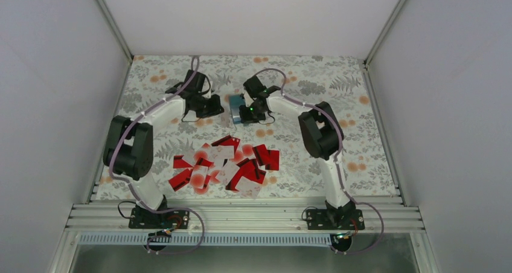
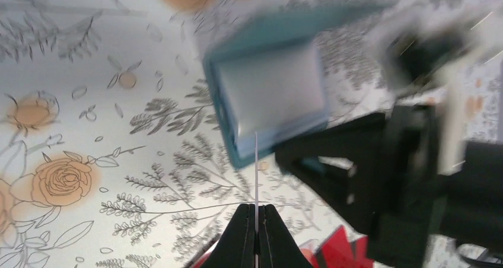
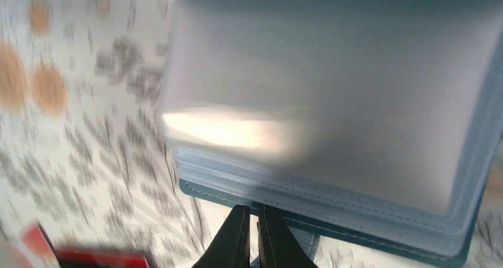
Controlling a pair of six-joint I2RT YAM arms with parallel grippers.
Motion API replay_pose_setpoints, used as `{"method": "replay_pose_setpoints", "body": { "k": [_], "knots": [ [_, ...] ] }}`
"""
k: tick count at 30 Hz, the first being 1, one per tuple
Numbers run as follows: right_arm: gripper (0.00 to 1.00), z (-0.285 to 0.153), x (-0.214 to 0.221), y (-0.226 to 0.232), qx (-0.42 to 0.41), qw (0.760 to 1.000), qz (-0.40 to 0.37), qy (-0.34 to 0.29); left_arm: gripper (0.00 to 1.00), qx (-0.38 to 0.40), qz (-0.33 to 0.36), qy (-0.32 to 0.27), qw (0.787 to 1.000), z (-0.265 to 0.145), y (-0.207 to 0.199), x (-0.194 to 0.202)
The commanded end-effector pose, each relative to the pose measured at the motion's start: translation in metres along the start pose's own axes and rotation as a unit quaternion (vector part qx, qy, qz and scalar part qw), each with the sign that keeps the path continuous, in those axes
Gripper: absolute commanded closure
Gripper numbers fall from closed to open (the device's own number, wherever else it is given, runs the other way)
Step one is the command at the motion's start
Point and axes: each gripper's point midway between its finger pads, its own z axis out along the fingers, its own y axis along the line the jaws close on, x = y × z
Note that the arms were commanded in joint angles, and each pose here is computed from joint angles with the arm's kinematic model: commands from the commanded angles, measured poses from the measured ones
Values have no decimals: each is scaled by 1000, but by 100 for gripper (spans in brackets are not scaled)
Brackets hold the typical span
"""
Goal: Put the credit cards into the card holder
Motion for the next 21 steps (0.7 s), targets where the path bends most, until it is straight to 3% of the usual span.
{"method": "replay_pose_setpoints", "body": {
  "k": [1,8,15,21],
  "knots": [
    [96,-42,18,12,-19,989,-144,-19,98,-4,42,-35,999,-45,-28,-16],
    [90,-75,52,-3,8,977,-210,-33,98,-30,43,-34,998,-51,-20,-11],
    [69,-80,81,-37,49,991,-128,-6,98,-16,59,-45,997,-15,-20,-30],
    [69,-88,92,-44,37,998,-55,-7,98,-29,70,-49,996,24,-14,-60]
  ]
}}
